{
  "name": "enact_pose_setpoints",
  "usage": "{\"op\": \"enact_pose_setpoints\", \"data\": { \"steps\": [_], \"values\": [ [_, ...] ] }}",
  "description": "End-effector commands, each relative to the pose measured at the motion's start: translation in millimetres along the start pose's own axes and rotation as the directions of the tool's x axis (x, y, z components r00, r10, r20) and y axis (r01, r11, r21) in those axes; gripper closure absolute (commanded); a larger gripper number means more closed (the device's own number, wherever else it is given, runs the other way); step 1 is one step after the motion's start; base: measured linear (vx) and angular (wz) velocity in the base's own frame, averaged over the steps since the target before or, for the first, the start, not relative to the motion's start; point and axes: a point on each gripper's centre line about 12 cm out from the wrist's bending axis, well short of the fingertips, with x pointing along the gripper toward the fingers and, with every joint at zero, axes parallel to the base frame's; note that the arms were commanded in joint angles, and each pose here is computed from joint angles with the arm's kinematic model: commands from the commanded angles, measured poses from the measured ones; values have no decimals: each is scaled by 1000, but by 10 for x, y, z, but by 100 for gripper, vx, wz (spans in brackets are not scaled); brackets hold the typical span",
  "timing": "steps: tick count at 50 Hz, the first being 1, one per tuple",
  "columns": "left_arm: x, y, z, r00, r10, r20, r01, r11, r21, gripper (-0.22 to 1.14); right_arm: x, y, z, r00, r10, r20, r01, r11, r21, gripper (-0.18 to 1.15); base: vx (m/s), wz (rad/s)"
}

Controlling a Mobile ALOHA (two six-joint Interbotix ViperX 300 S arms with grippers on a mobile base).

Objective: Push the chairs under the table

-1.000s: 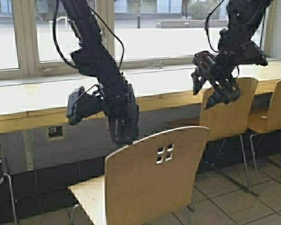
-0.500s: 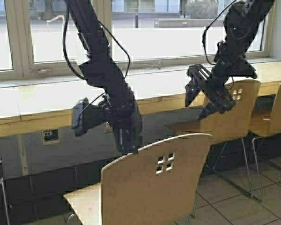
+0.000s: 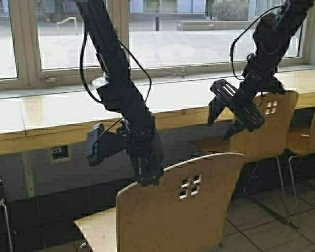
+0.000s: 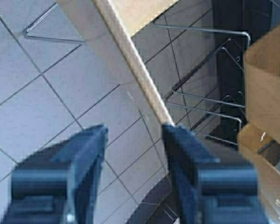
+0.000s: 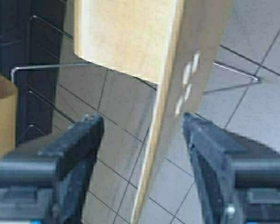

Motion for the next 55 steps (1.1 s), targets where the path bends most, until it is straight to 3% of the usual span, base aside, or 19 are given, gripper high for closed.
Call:
{"op": "enact_pose_setpoints", "data": {
  "steps": [1, 13, 36, 55],
  "values": [
    [67, -153, -130, 999, -38, -25, 37, 999, -25, 14, -10, 123, 93, 999, 31, 18, -31, 1000, 1, 8, 1, 3],
    [231, -170, -186, 999, -38, -36, 36, 998, -42, 14, 98, 106, 139, 999, 30, 13, -31, 999, 14, 8, 1, 0],
    [536, -117, 32, 1000, -18, 11, 19, 996, -83, 14, 398, -15, 184, 1000, 8, 7, -8, 1000, 25, 8, 1, 1],
    [785, -17, -17, 1000, 1, -4, -2, 996, -89, 14, 460, -53, 183, 999, -1, 33, 0, 999, 33, 8, 2, 2]
  ]
}}
